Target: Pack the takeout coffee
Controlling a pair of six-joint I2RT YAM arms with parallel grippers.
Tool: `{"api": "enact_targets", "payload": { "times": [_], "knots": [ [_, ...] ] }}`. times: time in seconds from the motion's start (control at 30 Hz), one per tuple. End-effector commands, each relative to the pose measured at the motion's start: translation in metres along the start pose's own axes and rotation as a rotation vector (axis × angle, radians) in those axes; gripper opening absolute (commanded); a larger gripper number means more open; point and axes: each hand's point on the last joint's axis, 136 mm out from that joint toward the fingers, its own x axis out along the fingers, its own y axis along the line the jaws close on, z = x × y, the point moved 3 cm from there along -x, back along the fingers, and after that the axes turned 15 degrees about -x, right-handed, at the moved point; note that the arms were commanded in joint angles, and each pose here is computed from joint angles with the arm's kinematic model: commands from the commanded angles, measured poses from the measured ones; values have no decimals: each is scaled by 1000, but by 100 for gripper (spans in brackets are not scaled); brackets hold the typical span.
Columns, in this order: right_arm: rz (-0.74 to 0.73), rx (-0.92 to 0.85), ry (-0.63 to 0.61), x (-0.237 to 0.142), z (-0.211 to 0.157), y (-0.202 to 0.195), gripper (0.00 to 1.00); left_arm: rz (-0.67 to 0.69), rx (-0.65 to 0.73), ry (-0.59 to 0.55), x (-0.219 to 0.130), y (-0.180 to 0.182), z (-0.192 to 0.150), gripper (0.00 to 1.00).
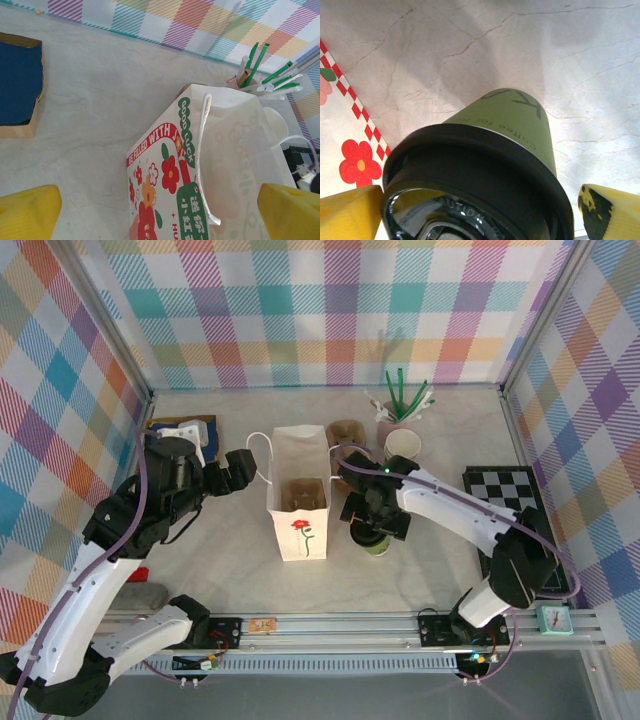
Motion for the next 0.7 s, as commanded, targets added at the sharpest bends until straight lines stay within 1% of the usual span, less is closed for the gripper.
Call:
{"api": "enact_targets", "payload": {
  "times": [0.0,0.23,0.67],
  "knots": [
    [-32,29,-30,-13,-7,-17,99,1,9,-4,2,2,1,100],
    [-42,35,-11,-5,-15,-24,99,-3,6,1,2,1,0,100],
    [-19,33,8,1,-15,-18,99,15,14,-13,-3,5,2,100]
  ]
}}
